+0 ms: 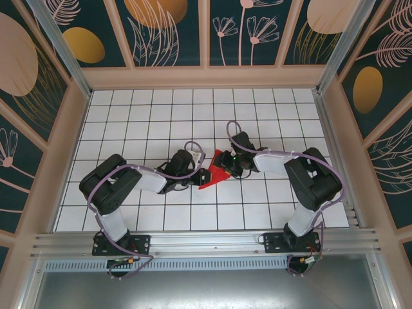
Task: Fold a paper plane with a square sheet of paper (pick it up from the middle)
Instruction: Fourth fold the wing at the center of the table.
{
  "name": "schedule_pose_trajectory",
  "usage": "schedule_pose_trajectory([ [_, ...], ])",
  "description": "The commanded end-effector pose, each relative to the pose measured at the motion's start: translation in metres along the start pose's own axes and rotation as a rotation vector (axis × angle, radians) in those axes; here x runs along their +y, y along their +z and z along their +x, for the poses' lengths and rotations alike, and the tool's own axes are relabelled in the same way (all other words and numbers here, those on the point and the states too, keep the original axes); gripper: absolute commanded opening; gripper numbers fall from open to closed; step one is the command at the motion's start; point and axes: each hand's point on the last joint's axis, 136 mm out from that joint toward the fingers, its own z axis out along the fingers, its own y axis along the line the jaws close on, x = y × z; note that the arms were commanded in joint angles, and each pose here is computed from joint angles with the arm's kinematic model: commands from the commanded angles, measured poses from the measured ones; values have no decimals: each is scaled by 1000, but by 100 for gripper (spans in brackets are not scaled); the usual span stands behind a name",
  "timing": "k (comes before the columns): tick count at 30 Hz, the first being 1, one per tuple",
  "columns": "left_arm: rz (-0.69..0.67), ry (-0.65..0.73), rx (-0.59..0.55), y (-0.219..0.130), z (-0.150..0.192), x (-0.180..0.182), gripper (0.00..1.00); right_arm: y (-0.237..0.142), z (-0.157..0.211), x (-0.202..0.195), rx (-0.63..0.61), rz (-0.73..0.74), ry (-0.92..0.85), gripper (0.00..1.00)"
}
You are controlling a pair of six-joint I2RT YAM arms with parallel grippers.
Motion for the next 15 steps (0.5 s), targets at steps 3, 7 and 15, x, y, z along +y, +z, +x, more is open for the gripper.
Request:
schedule_pose_trajectory([
  [3, -29, 7, 18, 4, 4, 6, 14, 24, 41, -105, 110, 374, 104, 45],
  [7, -37, -1, 21, 4, 7, 10, 13, 27, 45, -112, 125, 400, 112, 44],
  [15, -75, -6, 9, 0, 8, 16, 12, 29, 54, -131, 152, 509, 103, 46],
])
